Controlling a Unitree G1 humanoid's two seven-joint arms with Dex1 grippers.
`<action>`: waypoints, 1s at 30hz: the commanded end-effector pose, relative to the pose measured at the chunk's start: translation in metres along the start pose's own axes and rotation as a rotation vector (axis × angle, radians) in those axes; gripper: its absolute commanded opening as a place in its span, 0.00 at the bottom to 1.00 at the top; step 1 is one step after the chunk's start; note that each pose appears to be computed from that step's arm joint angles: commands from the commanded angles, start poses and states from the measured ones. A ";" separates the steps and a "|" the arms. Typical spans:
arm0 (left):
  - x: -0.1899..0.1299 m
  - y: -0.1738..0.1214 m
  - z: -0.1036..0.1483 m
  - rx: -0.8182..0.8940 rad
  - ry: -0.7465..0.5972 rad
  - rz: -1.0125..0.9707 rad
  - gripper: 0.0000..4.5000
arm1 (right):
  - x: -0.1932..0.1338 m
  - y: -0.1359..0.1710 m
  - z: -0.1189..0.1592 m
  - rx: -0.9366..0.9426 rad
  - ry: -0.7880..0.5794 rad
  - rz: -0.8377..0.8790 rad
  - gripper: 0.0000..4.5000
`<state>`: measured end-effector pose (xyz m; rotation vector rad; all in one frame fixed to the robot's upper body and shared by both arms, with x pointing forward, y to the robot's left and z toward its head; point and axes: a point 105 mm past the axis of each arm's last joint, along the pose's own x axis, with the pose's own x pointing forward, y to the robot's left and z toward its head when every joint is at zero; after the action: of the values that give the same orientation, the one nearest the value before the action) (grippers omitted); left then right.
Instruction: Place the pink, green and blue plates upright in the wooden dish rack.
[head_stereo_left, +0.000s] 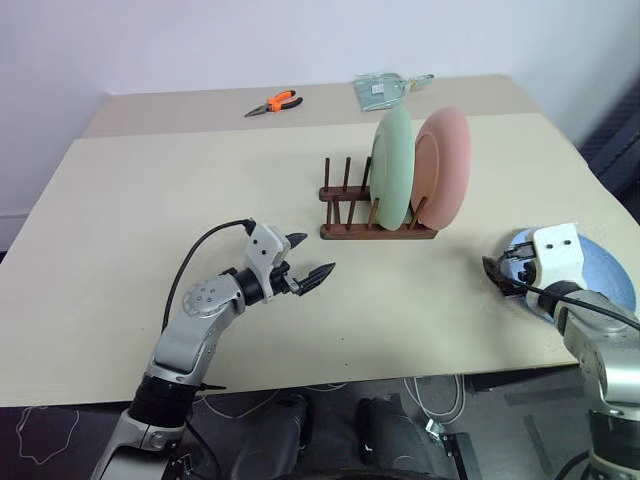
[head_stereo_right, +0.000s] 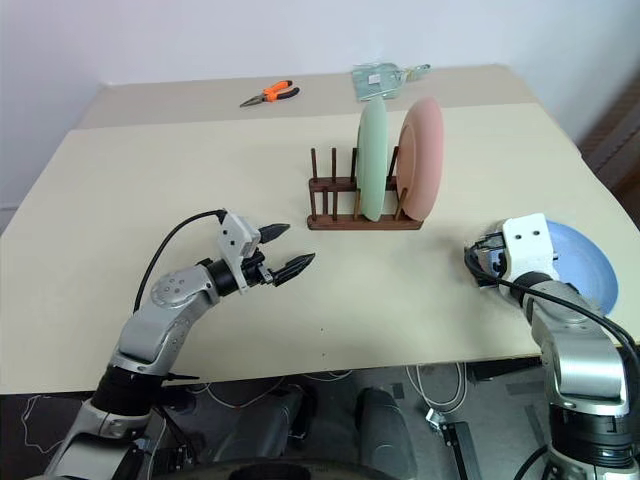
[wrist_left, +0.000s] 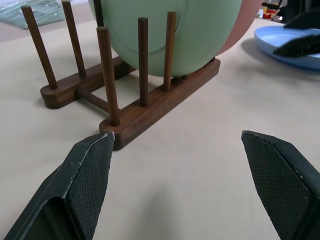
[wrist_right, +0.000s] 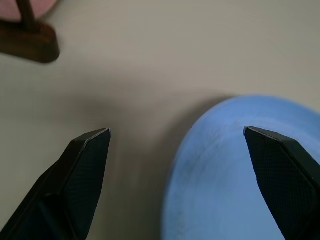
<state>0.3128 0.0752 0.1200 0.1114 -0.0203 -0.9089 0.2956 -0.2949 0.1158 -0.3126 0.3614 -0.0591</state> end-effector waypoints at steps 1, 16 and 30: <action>0.002 -0.002 0.009 0.034 -0.034 -0.015 0.93 | 0.000 -0.005 -0.001 0.000 0.017 -0.053 0.70; -0.002 0.002 0.006 0.042 -0.028 0.020 0.93 | 0.000 -0.020 0.081 -0.110 -0.273 -0.138 0.01; -0.027 0.077 0.016 0.162 -0.060 0.330 0.93 | -0.121 0.055 0.291 0.392 -1.137 0.616 0.01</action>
<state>0.3520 0.1314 0.1329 0.1984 -0.1113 -0.6234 0.3025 -0.1574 0.3860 0.1209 -0.6508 0.5239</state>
